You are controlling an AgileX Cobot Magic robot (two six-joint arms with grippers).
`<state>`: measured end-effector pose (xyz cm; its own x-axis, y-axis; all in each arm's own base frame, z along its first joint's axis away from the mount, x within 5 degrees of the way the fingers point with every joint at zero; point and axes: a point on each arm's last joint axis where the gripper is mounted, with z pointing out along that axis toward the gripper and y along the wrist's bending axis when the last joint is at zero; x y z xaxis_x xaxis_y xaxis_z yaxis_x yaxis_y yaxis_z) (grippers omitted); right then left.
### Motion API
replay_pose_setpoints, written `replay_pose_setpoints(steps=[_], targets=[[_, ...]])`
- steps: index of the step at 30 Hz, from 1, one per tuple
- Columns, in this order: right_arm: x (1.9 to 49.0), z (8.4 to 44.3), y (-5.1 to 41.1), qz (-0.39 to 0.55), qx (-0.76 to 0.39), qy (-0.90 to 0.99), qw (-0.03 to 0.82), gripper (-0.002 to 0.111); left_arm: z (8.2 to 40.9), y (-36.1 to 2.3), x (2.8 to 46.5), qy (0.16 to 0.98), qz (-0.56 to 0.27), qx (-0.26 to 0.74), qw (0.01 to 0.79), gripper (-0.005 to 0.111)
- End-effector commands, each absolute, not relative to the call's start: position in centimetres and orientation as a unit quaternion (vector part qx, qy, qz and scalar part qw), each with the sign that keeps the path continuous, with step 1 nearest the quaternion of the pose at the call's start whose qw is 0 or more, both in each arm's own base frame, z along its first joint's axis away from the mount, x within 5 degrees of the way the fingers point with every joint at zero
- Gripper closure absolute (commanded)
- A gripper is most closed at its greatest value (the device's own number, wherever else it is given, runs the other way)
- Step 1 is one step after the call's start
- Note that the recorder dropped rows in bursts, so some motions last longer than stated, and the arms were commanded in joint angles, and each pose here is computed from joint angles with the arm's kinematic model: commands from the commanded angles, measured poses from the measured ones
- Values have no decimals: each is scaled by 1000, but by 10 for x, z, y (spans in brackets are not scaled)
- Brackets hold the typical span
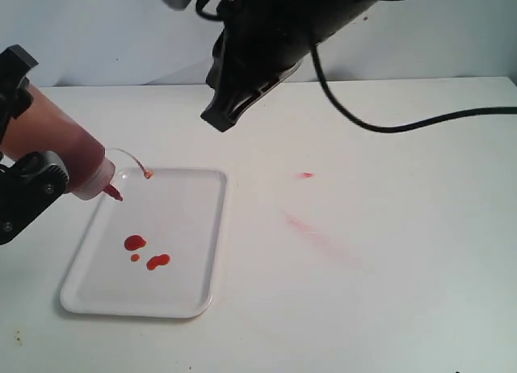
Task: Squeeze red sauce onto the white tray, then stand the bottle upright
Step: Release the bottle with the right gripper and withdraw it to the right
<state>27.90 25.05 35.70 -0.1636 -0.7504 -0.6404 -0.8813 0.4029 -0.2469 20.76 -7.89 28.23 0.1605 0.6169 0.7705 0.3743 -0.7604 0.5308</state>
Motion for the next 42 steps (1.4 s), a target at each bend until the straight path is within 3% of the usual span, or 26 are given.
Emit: replay_pose_setpoints(steps=[1,8,15,25,42], targets=[[257,360,237,134,-527,759,358,108,283,-81,208,332,554,754,118,107],[223,327,173,100,-464,769,427,108,252,-89,219,325,525,784,66,107],[182,378,114,99,-368,745,547,108,246,-91,221,395,509,757,110,107],[191,335,112,89,-330,753,562,108,242,-91,219,453,482,738,131,107],[191,334,112,90,-324,753,566,108,232,-93,213,524,414,729,151,107]])
